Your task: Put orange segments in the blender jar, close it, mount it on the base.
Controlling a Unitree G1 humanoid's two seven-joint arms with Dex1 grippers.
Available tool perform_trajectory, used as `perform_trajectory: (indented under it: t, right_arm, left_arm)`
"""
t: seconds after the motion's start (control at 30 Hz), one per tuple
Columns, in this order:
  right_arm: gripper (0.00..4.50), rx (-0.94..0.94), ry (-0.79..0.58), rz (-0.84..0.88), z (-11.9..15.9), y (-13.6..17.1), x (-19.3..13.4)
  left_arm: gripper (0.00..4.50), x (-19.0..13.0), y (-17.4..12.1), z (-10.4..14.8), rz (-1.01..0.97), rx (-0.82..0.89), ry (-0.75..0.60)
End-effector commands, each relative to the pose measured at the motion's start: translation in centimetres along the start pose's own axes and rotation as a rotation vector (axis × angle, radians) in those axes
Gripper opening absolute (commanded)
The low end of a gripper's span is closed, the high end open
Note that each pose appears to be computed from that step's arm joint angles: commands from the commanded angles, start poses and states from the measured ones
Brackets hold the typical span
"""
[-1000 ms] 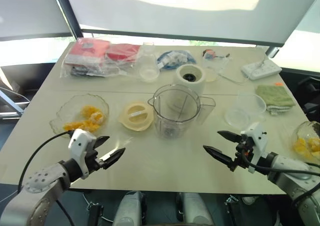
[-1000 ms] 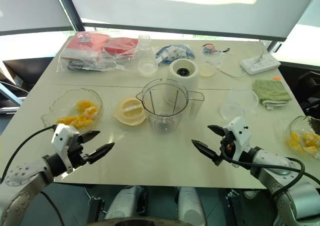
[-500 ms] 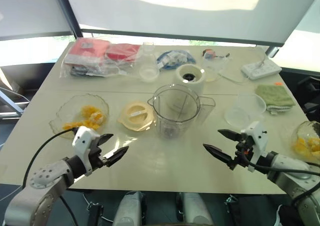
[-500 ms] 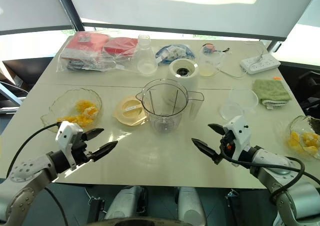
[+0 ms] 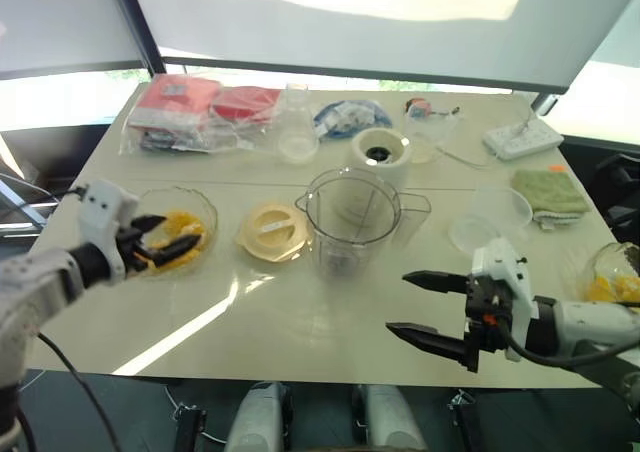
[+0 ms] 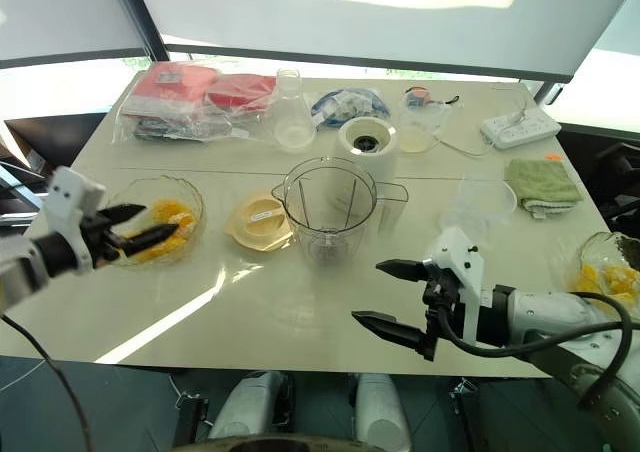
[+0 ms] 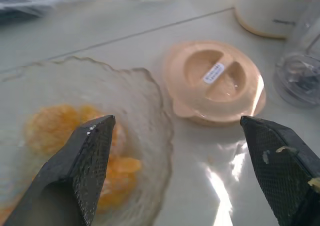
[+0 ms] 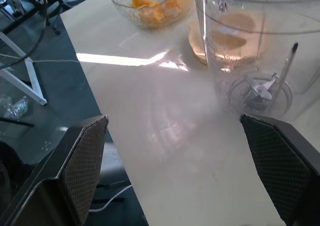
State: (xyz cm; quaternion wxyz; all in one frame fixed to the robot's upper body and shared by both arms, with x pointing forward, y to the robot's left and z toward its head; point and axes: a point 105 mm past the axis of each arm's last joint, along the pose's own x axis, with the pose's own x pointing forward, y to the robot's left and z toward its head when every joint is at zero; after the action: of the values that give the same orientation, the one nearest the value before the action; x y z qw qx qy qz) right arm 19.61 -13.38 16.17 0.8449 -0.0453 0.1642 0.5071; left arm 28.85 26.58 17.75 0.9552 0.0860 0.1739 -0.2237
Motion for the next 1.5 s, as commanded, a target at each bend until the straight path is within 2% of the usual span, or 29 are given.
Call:
perform_trajectory:
  t: [0.03, 0.1, 0.23, 0.47, 0.6, 0.8, 1.2, 1.5]
  right_arm:
    - [4.45, -0.008, -0.006, 0.002, 0.3, 0.2, 0.3]
    - [4.45, -0.004, -0.008, -0.004, 0.2, 0.3, 0.6]
    - [4.45, 0.017, -0.049, -0.055, -0.2, -0.2, 1.8]
    - [4.45, 0.038, -0.074, -0.09, -0.8, 0.4, 2.7]
    - [4.45, 0.046, -0.09, -0.112, -1.1, 0.5, 3.3]
    - [4.45, 0.057, -0.115, -0.133, -1.2, 0.8, 4.1]
    - [4.45, 0.055, -0.133, -0.177, -0.9, 1.2, 3.1]
    - [4.45, 0.008, -0.128, -0.17, 0.1, 1.9, 2.0]
  left_arm:
    - [4.17, -0.3, 2.5, 0.0, 0.006, 0.094, 0.098]
    - [4.17, 0.0, 2.7, -0.6, -0.061, 0.116, 0.149]
    - [4.17, 2.1, 5.9, -2.2, -0.08, 0.046, 0.245]
    - [4.17, 4.7, 7.2, -2.8, -0.158, 0.079, 0.301]
    - [4.17, 6.0, 6.7, -3.0, -0.215, 0.073, 0.311]
    - [4.17, 7.9, 5.8, -1.9, -0.269, 0.063, 0.304]
    - [4.17, 9.3, 5.1, -5.2, -0.272, 0.115, 0.428]
    - [4.17, 10.6, 4.6, -5.7, -0.246, 0.108, 0.403]
